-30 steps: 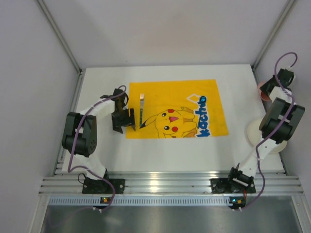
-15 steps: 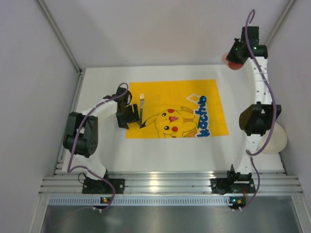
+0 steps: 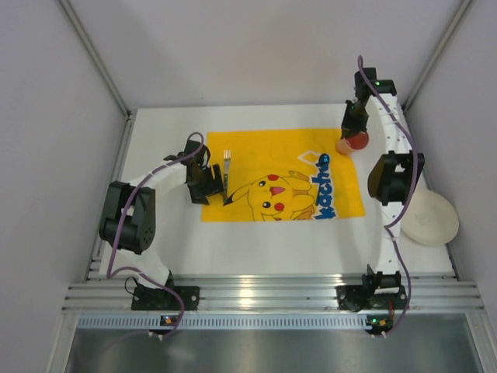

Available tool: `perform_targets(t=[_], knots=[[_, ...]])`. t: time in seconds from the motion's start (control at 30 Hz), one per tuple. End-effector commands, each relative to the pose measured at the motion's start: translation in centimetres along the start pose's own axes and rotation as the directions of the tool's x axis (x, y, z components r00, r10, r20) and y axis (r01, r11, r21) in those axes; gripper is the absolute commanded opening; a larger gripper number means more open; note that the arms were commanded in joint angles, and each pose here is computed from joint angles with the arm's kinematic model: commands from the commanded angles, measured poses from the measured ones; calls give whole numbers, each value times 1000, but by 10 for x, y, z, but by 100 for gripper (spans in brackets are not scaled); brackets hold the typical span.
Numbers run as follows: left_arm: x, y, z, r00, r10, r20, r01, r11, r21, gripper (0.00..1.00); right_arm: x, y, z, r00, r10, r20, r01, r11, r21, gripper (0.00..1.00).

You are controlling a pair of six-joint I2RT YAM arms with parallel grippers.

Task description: Set the dinner table for one person

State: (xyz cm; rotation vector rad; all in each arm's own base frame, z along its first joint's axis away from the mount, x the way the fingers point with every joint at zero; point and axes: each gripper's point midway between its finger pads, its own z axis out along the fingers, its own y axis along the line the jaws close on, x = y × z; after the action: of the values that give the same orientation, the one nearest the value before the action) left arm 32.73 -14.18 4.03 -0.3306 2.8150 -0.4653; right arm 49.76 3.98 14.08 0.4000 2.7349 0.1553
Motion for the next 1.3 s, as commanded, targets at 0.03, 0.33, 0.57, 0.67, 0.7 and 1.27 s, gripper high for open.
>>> perform_targets(t=[0.03,0.33,0.57,0.67,0.7,1.27], knots=[[-23,-18,-14,996,33,82,-38,997,64,74,21,22,-19,997,-36,-64,34,999,-41,0],[-25,-16,-10,997,54,63,-58,996,72,74,17,44,-34,999,-18,-29,16,997,-81,0],[-27,-9,-9,997,61,55,-65,996,68,73,8,31,-73,997,-41,69,43,999,-18,0],[-27,-8,-7,997,61,47,-64,995,73,73,23,40,-62,999,-33,-15,32,997,-65,0],[-28,-7,-6,997,59,44,-62,995,73,73,32,42,-50,997,-38,-65,34,997,-63,0],[-39,19,-13,998,7,62,-12,997,78,72,53,21,-5,985,-50,-163,67,993,102,0]])
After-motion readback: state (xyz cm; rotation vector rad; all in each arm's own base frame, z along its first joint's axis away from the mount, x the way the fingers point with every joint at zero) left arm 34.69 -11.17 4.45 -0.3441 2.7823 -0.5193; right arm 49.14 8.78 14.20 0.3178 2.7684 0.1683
